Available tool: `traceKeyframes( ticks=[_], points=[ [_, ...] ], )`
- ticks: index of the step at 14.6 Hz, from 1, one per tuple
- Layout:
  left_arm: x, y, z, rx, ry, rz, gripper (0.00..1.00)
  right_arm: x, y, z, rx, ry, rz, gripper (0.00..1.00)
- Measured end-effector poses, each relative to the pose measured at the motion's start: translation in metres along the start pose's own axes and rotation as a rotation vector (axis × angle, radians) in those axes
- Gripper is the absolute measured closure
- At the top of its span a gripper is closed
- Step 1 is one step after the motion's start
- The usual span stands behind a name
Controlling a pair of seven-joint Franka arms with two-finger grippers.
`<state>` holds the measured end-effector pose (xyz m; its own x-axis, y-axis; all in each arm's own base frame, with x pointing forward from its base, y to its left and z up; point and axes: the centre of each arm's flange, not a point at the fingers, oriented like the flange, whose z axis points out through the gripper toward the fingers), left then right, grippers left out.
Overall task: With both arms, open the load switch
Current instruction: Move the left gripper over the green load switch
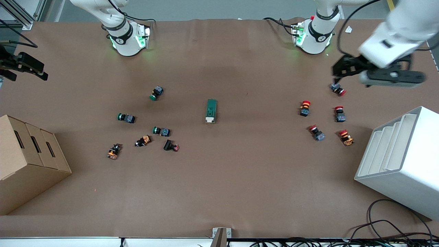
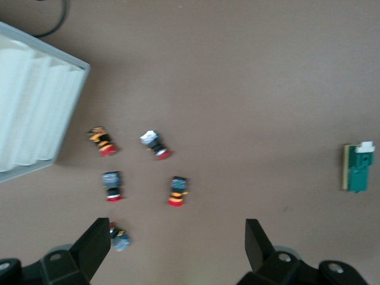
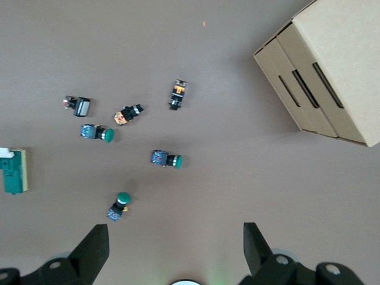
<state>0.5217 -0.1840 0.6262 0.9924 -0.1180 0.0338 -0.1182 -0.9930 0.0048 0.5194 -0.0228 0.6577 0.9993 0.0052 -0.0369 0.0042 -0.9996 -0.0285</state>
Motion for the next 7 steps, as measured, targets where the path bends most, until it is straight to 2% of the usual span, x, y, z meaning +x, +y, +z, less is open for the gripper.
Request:
traceKeyframes(
  ticks=[3,7],
  points=[
    [-0.009,0.089,0.043,-0.011,0.025,-0.02,0.0,0.0,0.002,0.0,0.011,0.0,0.012,0.0],
    [-0.051,0.202,0.108,0.007,0.056,-0.099,0.0,0.0,0.0,0.001,0.009,-0.003,0.013,0.0]
  ],
)
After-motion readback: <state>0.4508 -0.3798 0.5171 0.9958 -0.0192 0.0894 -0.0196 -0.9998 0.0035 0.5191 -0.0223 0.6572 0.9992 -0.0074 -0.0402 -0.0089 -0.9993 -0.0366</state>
